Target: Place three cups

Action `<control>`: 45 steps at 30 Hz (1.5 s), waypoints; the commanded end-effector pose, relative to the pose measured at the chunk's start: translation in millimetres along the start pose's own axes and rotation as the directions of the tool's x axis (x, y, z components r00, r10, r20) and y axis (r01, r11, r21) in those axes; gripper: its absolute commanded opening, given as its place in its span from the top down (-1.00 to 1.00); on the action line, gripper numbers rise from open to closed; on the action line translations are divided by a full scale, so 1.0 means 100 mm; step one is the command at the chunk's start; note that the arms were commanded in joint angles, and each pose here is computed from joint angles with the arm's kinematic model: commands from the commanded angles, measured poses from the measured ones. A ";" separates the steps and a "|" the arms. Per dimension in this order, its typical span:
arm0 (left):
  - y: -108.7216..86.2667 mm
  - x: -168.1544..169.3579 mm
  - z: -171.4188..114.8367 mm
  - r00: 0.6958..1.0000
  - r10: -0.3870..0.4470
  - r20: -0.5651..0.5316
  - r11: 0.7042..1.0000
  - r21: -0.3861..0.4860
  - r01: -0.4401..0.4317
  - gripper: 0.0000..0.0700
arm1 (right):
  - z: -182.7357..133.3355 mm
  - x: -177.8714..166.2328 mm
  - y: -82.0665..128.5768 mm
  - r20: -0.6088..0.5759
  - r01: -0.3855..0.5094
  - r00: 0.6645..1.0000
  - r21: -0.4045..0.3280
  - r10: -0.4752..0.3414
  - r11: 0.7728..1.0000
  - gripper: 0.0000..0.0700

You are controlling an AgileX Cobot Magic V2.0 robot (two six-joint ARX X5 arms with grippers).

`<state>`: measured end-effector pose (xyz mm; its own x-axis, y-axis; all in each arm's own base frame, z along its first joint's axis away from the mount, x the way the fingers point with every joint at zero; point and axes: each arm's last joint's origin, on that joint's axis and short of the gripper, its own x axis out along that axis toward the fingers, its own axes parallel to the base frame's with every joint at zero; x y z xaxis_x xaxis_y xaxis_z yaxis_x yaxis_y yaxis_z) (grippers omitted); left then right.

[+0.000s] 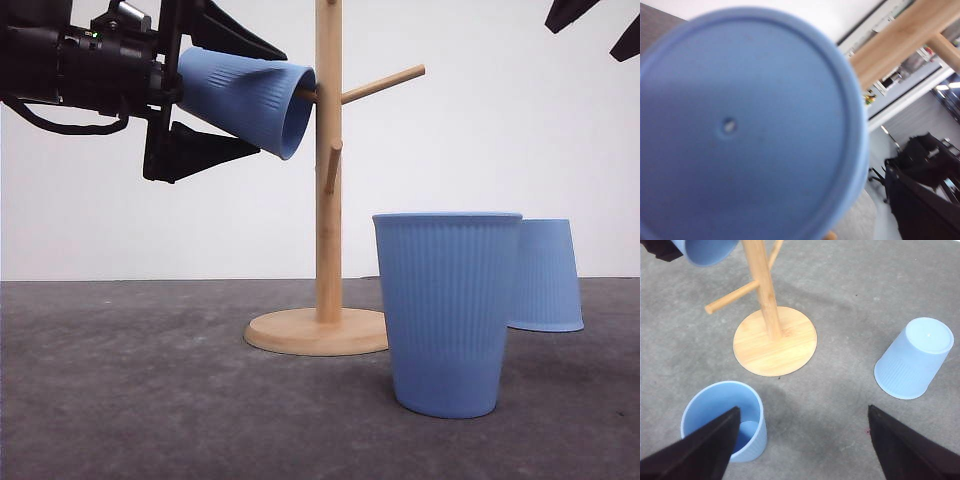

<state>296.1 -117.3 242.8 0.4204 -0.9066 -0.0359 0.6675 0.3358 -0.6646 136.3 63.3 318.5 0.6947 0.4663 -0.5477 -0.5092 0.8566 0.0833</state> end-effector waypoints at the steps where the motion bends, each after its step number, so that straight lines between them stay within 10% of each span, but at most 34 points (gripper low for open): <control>1: 0.03 0.04 0.01 1.000 -0.011 -0.016 1.000 0.029 0.011 -0.92 | 0.04 -0.01 0.01 0.018 -0.003 1.000 -0.005 0.003 1.000 -0.47; 14: 0.04 -0.12 -0.12 0.979 0.043 -0.199 0.999 0.035 -0.037 -0.94 | 0.04 -0.01 0.01 0.018 -0.003 1.000 -0.002 0.003 1.000 -0.47; 21: -0.20 -0.48 -0.14 0.939 0.217 -0.266 0.973 0.133 -0.187 -0.81 | 0.04 -0.01 0.01 0.016 -0.004 1.000 0.006 0.004 1.000 -0.47; 27: -0.48 -0.83 -0.14 0.875 0.416 -0.247 0.905 0.202 -0.374 -0.48 | 0.01 -0.01 0.01 -0.013 -0.012 1.000 0.042 0.013 0.999 -0.47; 32: -0.65 -1.07 -0.21 0.765 0.616 -0.186 0.785 0.225 -0.577 -0.11 | 0.01 -0.02 0.02 -0.016 -0.037 0.999 0.042 0.038 0.998 -0.48; 45: -0.73 -1.46 -0.63 0.686 0.726 -0.045 0.681 0.180 -0.709 -0.12 | -0.15 0.05 -0.22 -0.005 0.170 0.985 0.113 -0.170 0.979 -0.48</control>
<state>146.1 -25.8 247.1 0.7352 -0.3907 -0.5539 0.2674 0.9181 -0.2927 140.9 44.2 300.9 0.7584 0.3174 -0.5693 -0.3376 0.9384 0.0735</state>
